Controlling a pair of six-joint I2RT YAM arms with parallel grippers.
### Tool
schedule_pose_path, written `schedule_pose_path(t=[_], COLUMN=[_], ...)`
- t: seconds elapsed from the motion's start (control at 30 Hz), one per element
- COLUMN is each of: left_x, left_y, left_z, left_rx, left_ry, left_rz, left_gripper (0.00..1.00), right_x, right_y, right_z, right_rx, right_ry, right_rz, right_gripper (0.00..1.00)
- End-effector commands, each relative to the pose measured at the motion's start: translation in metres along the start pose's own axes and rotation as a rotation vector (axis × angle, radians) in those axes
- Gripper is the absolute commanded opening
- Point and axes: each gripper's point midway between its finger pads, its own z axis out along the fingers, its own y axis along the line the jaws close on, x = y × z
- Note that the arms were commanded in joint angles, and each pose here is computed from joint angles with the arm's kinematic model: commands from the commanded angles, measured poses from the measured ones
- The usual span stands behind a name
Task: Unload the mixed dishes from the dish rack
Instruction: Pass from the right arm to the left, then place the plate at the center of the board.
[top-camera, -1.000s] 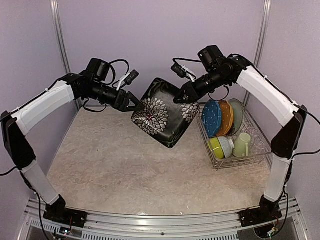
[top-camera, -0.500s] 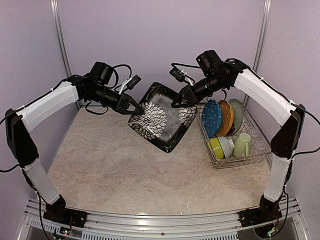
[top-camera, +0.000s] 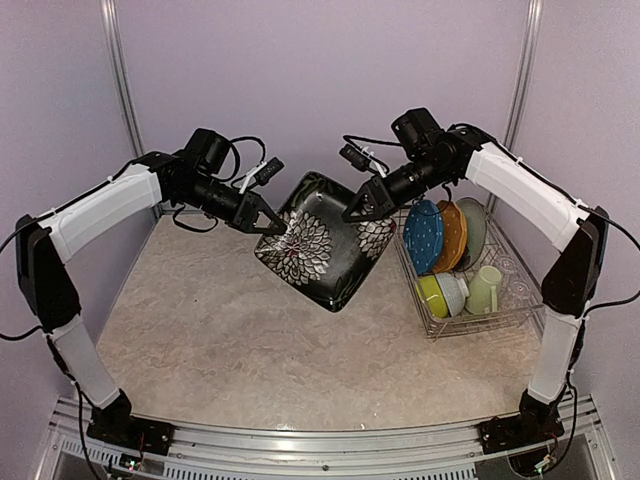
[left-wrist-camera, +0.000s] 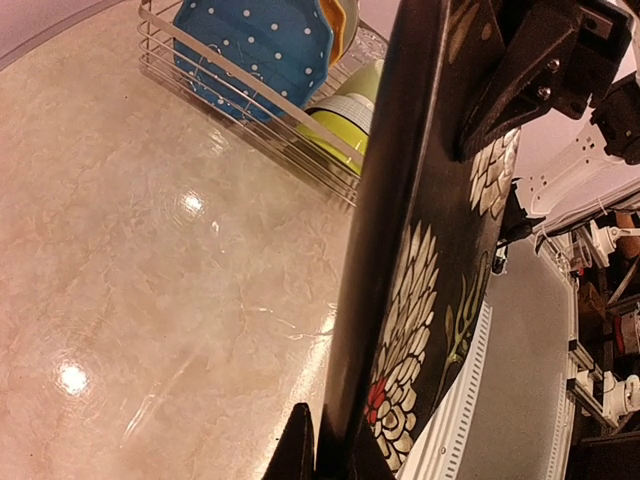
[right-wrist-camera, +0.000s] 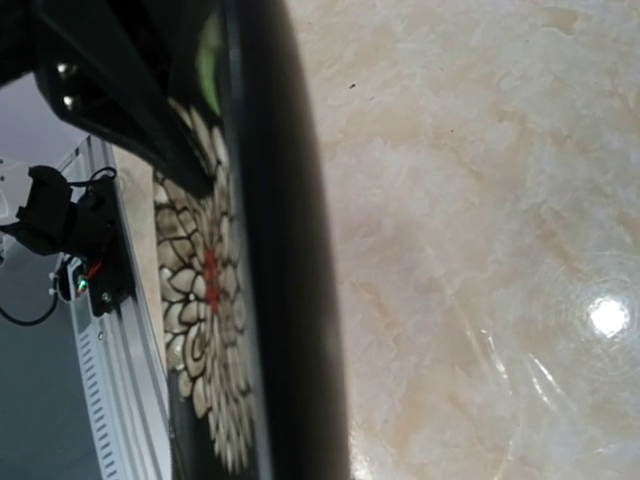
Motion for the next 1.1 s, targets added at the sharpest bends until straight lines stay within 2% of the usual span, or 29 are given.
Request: schedule_pose_path(t=[0.0,0.07,0.1,0.13,0.23,0.27,0.33,0.37,0.5,0.63,0.8,1.07], left_x=[-0.011,-0.014,-0.015,-0.015,-0.014,-0.012,-0.008,-0.007,-0.004,-0.003,0.008,0.024], left_y=[-0.009,-0.001,0.004,0.009,0.024,0.028,0.036,0.040,0.065,0.096,0.148,0.204], left_z=[0.003,-0.003,-0.006,-0.009,-0.018,-0.020,-0.023,-0.024,-0.035,-0.041,-0.036,-0.014], left_rx=[0.084,0.100,0.109,0.111,0.116,0.126,0.133,0.132,0.124,0.069,-0.048,-0.124], left_ry=[-0.034,-0.057,-0.067,-0.077,-0.098,-0.102,-0.114,-0.122,-0.169,-0.203,-0.213,-0.197], left_rz=[-0.137,-0.213,-0.248,-0.285,-0.374,-0.397,-0.430,-0.446,-0.513,-0.570,-0.674,-0.803], left_gripper=[0.00,0.00,0.00,0.00,0.00,0.00,0.00,0.00,0.00,0.00,0.00,0.00], right_x=[-0.032,-0.034,-0.035,-0.036,-0.042,-0.045,-0.054,-0.057,-0.068,-0.068,-0.062,-0.050], right_y=[0.017,0.013,0.011,0.008,-0.009,-0.014,-0.023,-0.027,-0.040,-0.053,-0.059,-0.058], right_z=[-0.004,-0.004,-0.005,-0.006,-0.015,-0.021,-0.039,-0.049,-0.091,-0.114,-0.123,-0.128], right_rx=[-0.031,-0.009,0.001,0.014,0.113,0.137,0.196,0.222,0.316,0.397,0.444,0.457], right_ry=[-0.122,-0.132,-0.136,-0.142,-0.174,-0.192,-0.243,-0.270,-0.379,-0.429,-0.430,-0.446], right_rz=[-0.103,-0.097,-0.090,-0.086,-0.066,-0.061,-0.050,-0.041,-0.018,0.000,0.013,0.042], right_gripper=[0.12,0.30,0.46,0.57,0.68,0.74,0.95,0.99,0.99,0.99,0.99,0.99])
